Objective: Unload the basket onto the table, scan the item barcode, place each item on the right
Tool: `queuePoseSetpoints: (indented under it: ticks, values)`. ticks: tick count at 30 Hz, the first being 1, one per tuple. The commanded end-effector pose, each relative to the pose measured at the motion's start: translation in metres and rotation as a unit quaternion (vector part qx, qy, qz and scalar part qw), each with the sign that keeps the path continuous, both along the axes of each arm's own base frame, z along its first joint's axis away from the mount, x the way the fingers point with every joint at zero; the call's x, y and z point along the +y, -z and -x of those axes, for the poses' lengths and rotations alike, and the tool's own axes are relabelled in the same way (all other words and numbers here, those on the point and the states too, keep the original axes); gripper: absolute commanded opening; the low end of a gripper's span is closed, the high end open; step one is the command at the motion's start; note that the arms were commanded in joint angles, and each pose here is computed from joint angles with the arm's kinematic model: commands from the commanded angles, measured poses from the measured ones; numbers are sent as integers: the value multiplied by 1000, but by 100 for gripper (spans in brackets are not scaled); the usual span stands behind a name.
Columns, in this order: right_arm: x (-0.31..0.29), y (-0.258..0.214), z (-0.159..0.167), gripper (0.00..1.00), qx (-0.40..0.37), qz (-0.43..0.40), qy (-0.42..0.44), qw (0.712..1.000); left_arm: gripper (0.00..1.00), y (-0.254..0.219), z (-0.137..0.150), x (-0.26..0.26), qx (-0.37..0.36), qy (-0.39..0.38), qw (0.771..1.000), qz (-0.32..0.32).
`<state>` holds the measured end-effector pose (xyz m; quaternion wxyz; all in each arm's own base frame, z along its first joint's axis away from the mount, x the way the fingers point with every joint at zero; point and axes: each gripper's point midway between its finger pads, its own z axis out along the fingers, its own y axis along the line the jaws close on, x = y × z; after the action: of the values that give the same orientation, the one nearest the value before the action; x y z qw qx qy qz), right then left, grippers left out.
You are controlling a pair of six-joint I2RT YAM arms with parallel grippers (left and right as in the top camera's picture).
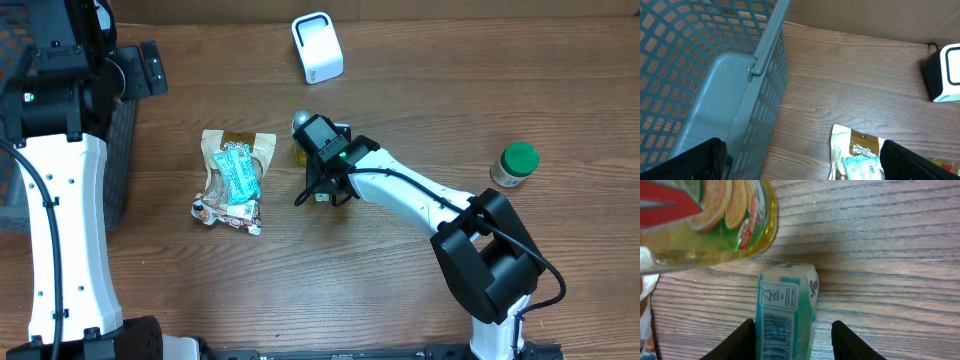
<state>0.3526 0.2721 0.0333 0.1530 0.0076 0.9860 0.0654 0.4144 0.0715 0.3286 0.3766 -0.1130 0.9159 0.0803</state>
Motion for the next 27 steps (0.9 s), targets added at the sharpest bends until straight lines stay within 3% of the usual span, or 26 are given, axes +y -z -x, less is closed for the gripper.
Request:
queuePoseSetpoints:
  ticks: [1,5,12,21,27]
  values:
    - [-4,8,-2,44,-3,12,3,1000,100,1,-1,0,3,6,1000,-4]
    - [-4,16,-1,43,5,15,2,1000,100,1,-1,0,3,6,1000,-5]
    - [-4,14,-2,18,5,15,2,1000,100,1,-1,0,3,6,1000,-4]
    - [-58,-30,-4,17,-7,89,45,995,100,1,-1,0,3,6,1000,-4]
    - [-93,-32,-3,18,22,108,77,991,100,1,-1,0,3,6,1000,-4]
